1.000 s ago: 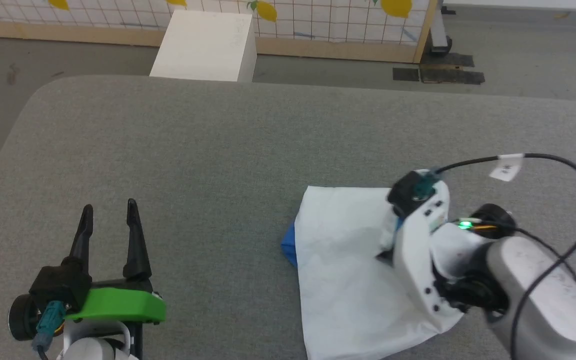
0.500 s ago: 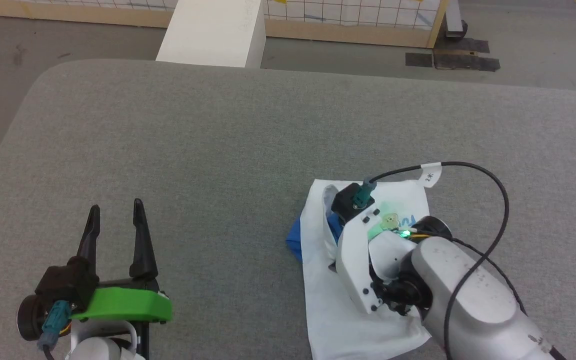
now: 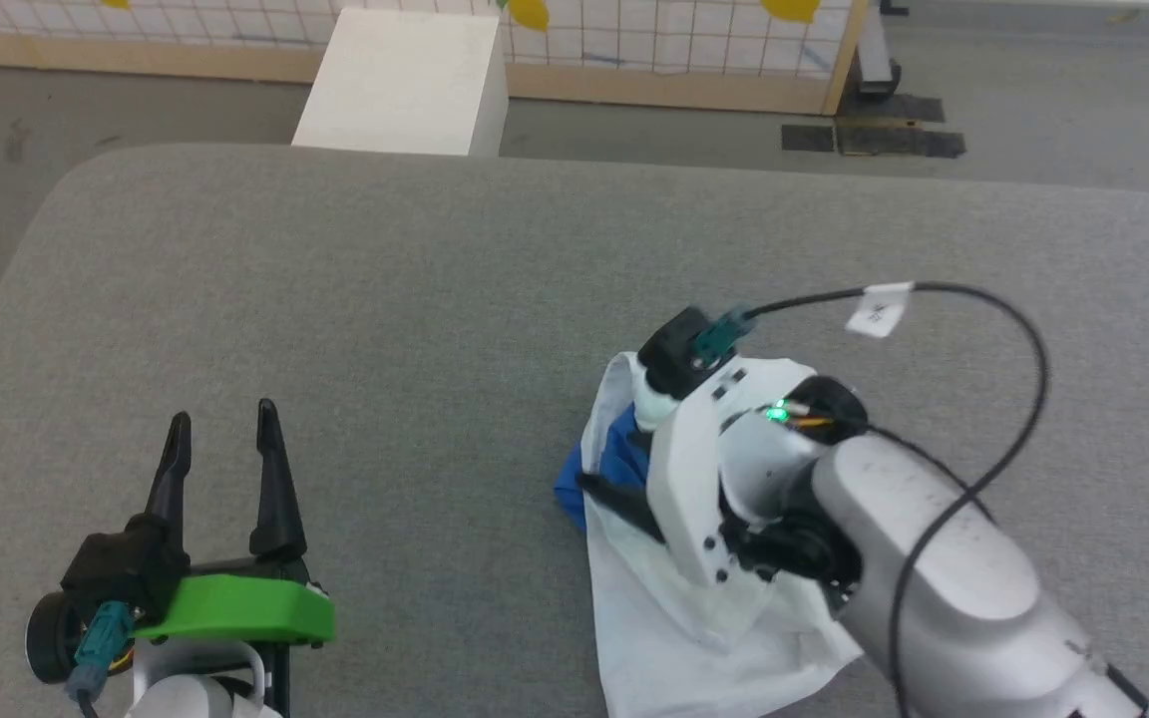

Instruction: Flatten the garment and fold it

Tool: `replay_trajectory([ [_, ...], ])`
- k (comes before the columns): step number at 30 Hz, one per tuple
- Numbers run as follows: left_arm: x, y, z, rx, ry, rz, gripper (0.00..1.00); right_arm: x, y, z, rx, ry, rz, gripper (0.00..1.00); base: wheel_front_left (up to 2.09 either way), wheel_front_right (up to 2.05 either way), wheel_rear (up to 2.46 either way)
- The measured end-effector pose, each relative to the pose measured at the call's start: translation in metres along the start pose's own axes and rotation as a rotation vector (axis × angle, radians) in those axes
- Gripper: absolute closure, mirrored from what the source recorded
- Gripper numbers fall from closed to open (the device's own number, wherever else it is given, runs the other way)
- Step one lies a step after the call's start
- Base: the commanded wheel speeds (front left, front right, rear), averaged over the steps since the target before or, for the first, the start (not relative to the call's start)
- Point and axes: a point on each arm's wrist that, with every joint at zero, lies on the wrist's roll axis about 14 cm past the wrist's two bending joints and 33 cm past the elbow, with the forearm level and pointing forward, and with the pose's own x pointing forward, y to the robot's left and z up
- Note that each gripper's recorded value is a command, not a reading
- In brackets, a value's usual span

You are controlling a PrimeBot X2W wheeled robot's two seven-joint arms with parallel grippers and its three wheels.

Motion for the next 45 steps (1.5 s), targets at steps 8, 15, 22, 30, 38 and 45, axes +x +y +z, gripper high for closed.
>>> replay_trajectory([
  [8, 0.004, -0.015, 0.006, -0.008, -0.021, -0.045, 0.00, -0.064, -0.057, 0.044, 0.079, -0.292, -0.176, 0.00, 0.00, 0.00, 0.00],
  [15, 0.006, -0.024, 0.007, -0.001, -0.027, -0.071, 0.00, -0.086, -0.109, -0.013, 0.156, -0.228, -0.406, 0.00, 0.00, 0.00, 0.00],
  [22, 0.005, -0.024, -0.001, 0.012, -0.003, -0.074, 0.00, -0.067, -0.119, -0.062, 0.214, -0.081, -0.474, 0.00, 0.00, 0.00, 0.00],
  [30, 0.005, -0.016, -0.009, 0.017, 0.021, -0.048, 0.00, -0.033, -0.117, -0.105, 0.252, 0.083, -0.454, 0.00, 0.00, 0.00, 0.00],
  [38, 0.000, -0.007, -0.016, 0.024, 0.048, -0.022, 0.00, -0.015, -0.115, -0.110, 0.240, 0.133, -0.423, 0.71, 0.00, 0.00, 0.00],
  [45, 0.000, -0.012, -0.007, 0.019, 0.018, -0.039, 0.00, -0.037, -0.110, -0.098, 0.183, 0.086, -0.399, 1.00, 0.00, 0.00, 0.00],
])
